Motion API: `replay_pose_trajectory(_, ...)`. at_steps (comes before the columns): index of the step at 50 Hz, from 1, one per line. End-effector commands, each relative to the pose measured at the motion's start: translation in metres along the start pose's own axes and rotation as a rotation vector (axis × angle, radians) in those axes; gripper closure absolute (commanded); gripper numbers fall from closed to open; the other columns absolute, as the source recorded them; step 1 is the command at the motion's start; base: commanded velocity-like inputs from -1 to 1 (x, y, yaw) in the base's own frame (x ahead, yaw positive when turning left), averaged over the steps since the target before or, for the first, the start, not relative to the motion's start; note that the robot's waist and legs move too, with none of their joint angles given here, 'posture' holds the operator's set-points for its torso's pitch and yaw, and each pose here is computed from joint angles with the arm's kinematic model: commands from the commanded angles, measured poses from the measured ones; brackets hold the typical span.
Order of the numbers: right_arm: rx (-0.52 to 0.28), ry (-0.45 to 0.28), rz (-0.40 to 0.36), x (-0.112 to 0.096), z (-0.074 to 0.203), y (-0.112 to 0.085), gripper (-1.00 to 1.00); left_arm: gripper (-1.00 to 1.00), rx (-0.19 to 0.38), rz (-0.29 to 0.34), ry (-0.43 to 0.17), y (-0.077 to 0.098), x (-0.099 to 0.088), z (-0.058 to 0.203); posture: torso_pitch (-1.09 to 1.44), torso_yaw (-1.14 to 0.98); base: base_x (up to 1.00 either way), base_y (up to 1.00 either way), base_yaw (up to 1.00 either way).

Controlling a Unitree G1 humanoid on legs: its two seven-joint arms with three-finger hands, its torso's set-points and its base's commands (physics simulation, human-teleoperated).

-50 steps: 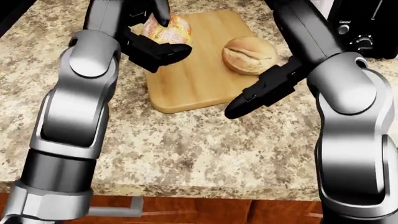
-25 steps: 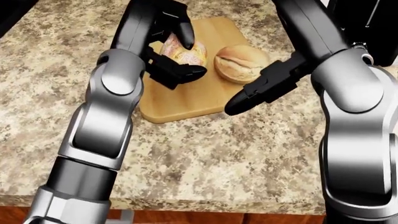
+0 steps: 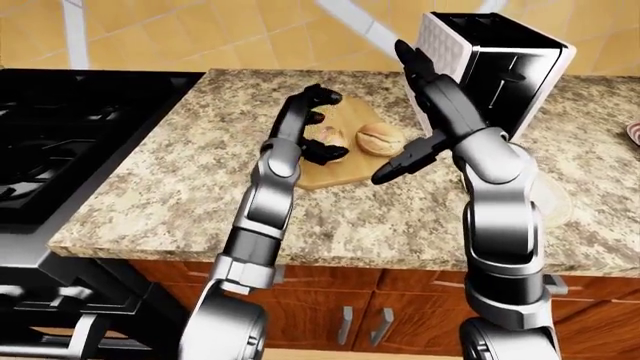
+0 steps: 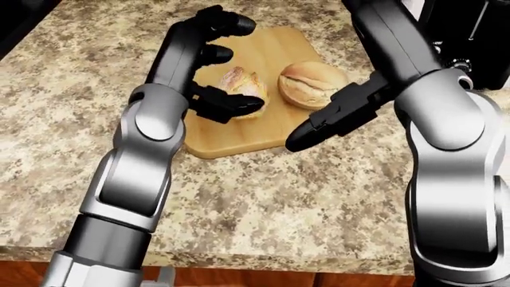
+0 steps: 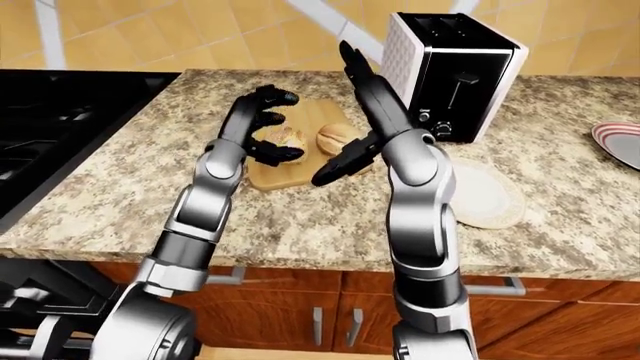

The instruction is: Place all breads on the cutting board.

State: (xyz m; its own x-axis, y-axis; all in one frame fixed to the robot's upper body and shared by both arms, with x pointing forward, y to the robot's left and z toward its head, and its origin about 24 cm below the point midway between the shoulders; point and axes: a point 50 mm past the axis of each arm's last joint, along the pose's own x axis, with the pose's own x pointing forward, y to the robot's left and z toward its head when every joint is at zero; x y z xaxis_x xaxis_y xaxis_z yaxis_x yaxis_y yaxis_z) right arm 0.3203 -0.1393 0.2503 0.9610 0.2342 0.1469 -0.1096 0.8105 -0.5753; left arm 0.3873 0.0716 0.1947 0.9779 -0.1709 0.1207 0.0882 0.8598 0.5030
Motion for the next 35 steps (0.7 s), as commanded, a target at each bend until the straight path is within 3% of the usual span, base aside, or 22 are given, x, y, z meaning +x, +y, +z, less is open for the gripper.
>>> replay_pose_trajectory(1,-0.026,-0.071,-0.045,-0.002,0.015,-0.009,-1.0,-0.54,0.009,0.035,-0.095,0.008,0.001,0.023,0.0,0.0,0.0,0.0,0.0)
replay_pose_trajectory(10,-0.033,-0.076,-0.048,-0.002,0.02,-0.012,-1.0,-0.59,0.008,0.043,-0.11,0.015,-0.002,0.031,0.0,0.0,0.0,0.0,0.0)
replay_pose_trajectory(17,-0.049,-0.089,-0.077,-0.012,0.033,-0.028,-1.0,-0.78,-0.021,0.106,-0.153,0.048,-0.016,0.049,0.0,0.0,0.0,0.0,0.0)
replay_pose_trajectory(19,-0.053,-0.088,-0.089,-0.02,0.034,-0.033,-1.0,-1.0,-0.037,0.139,-0.165,0.065,-0.024,0.052,0.0,0.0,0.0,0.0,0.0)
replay_pose_trajectory(29,-0.051,-0.074,-0.181,-0.054,0.031,-0.058,-1.0,-1.0,-0.147,0.262,-0.228,0.123,-0.081,0.056,0.0,0.0,0.0,0.0,0.0)
replay_pose_trajectory(35,-0.054,-0.058,-0.26,-0.085,0.023,-0.073,-1.0,-1.0,-0.219,0.349,-0.223,0.151,-0.114,0.034,0.0,0.0,0.0,0.0,0.0)
